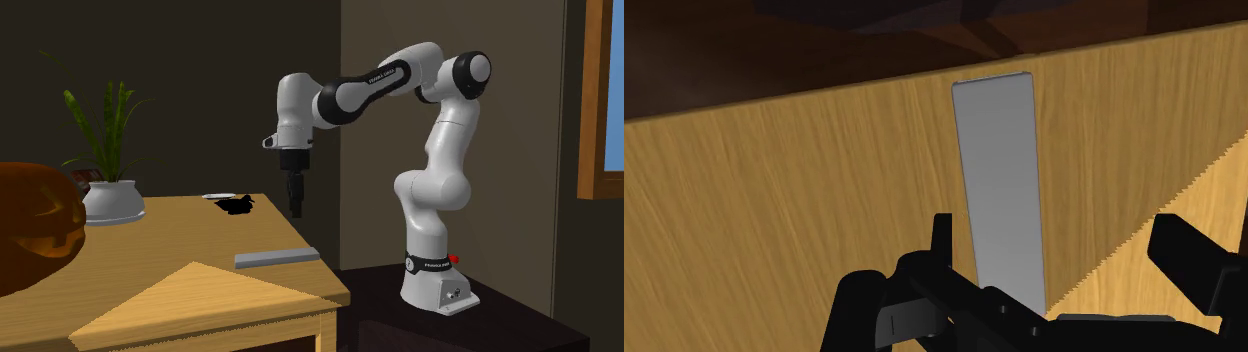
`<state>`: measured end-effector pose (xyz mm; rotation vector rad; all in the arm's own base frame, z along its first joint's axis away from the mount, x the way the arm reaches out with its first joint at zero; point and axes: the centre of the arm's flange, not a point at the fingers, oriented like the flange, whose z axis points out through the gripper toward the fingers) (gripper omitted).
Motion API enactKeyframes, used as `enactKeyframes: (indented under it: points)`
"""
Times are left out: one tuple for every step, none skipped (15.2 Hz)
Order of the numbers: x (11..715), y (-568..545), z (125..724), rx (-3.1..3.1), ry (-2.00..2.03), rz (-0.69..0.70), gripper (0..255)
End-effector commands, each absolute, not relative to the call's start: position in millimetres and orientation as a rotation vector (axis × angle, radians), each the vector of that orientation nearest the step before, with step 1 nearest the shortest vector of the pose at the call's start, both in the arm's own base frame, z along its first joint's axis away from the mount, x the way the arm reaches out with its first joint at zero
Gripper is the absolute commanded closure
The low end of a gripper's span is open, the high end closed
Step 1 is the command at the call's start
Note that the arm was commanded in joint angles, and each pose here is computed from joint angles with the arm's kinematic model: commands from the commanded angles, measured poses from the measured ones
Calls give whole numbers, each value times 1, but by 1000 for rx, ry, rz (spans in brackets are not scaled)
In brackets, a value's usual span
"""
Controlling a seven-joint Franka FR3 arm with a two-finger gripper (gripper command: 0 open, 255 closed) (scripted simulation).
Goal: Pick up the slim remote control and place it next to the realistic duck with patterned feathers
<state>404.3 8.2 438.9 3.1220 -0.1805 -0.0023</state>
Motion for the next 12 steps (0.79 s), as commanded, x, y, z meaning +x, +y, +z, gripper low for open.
enactKeyframes:
  points:
    - [419,6,415,3120,-183,-4,0]
    - [425,5,404,3119,-184,-7,0]
    - [432,3,393,3118,-185,-9,0]
    - [439,2,381,3118,-187,-11,0]
    - [445,1,370,3117,-188,-13,0]
    - [445,0,365,3117,-188,-13,0]
    - [445,0,360,3117,-188,-13,0]
    - [445,0,355,3117,-188,-13,0]
    - [445,0,349,3117,-188,-13,0]
    - [445,0,344,3117,-188,-13,0]
    - [445,0,339,3117,-188,-13,0]
    - [445,0,334,3117,-188,-13,0]
